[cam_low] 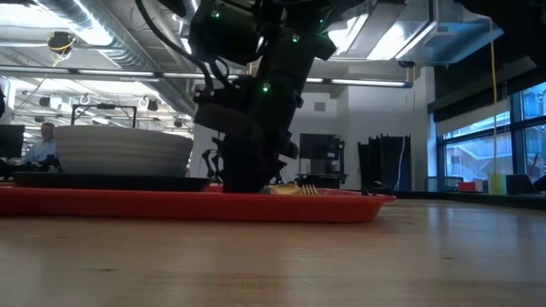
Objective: Set up tray
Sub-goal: Put the gold knife to the left of the gold spoon on the green napkin on the red tray
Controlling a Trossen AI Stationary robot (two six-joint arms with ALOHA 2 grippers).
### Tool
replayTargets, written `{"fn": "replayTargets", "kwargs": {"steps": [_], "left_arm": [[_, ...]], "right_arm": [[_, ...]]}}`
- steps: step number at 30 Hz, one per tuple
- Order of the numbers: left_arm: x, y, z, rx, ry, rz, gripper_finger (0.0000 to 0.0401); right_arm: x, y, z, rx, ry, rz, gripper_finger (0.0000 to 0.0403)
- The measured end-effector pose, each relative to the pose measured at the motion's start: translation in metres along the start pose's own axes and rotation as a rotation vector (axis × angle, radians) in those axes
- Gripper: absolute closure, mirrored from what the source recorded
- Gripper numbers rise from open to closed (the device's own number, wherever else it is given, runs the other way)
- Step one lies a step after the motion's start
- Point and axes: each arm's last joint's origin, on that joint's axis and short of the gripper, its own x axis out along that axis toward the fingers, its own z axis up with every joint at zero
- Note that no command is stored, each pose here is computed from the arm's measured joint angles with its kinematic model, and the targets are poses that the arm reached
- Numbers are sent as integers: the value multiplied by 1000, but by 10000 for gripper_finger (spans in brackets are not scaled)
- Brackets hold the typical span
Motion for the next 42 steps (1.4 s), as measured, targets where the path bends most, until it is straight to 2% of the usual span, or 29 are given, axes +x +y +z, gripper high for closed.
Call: {"fn": "replayTargets", "kwargs": {"steps": [4,10,12,18,29,38,42], "left_arm": [[0,0,0,0,0,0,315],[0,0,0,0,0,0,315],[0,0,0,0,0,0,315],[0,0,0,20,0,1,315],[0,0,0,35,0,1,315],[0,0,0,61,0,0,315],[0,0,0,61,0,1,315]], "right_arm": [[5,0,-2,61,17,-10,272],[7,-2,-3,74,28,-17,372],[7,-1,-3,92,27,-18,388],[2,0,2,226,1,-20,382],[-27,2,34,417,-66,29,391],[-42,-10,30,725,38,-84,391],[-43,-4,26,861,55,-85,391]]}}
